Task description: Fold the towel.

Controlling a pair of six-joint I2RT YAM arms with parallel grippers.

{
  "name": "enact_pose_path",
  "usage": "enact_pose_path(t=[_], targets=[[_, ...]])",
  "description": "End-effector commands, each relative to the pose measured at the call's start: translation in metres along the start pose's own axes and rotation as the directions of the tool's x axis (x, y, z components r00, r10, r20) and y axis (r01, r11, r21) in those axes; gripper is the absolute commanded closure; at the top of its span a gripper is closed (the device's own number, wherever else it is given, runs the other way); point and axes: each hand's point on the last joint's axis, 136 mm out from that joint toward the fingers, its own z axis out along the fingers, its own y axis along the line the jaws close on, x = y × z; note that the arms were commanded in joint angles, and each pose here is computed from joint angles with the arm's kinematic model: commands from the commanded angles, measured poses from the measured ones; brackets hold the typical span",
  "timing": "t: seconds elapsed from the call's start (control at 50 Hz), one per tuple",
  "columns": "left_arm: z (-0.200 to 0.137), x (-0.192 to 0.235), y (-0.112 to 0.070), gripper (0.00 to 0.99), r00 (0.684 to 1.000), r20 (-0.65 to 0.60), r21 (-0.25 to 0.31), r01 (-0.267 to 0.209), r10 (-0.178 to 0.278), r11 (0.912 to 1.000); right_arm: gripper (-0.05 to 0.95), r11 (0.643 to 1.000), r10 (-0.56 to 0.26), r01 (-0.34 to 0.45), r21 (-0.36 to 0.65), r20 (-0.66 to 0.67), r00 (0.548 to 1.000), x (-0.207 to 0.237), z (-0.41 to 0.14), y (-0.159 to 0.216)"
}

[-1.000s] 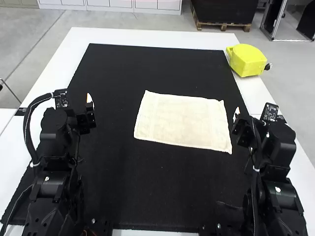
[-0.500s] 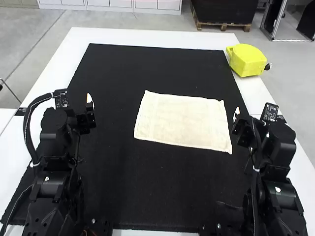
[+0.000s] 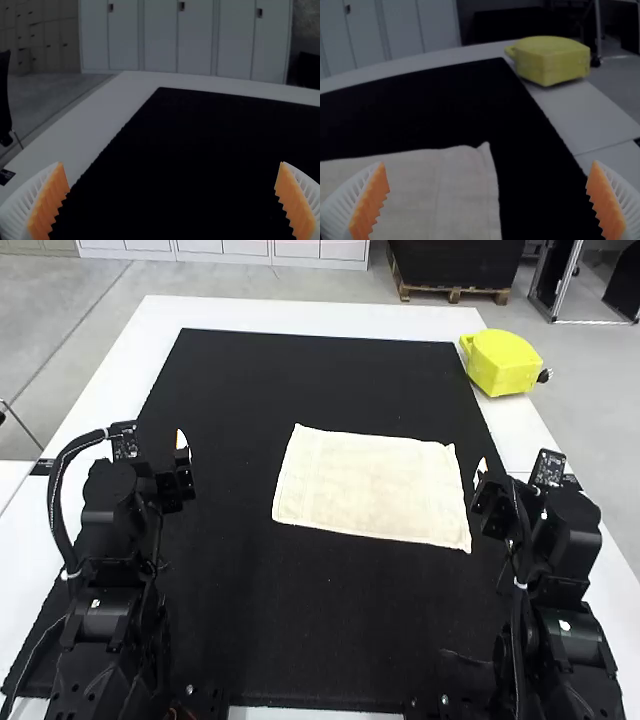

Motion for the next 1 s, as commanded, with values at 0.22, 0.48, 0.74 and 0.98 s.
enact_pose_path(t=[0.22,0.48,0.74,0.98], targets=[[0.000,0.000,0.003,0.028,1.000,0.005,-0.011,0.010,-0.010,0.9999,-0.01,1.000,0.013,-0.013,0.017,0.010,1.000,-0.001,0.000,-0.003],[0.000,0.000,0.003,0.028,1.000,0.004,-0.011,0.010,-0.010,0.9999,-0.01,1.000,0.013,-0.013,0.017,0.010,1.000,-0.001,0.000,-0.003],[0.000,-0.001,0.003,0.028,1.000,0.008,-0.011,0.011,-0.011,0.9999,-0.01,1.000,0.017,-0.017,0.010,0.008,1.000,0.000,0.000,-0.002],[-0.002,-0.028,0.001,0.033,0.974,0.113,-0.027,-0.194,0.195,0.9807,0.00,0.877,-0.481,0.478,0.053,0.107,0.870,-0.027,-0.002,0.001]])
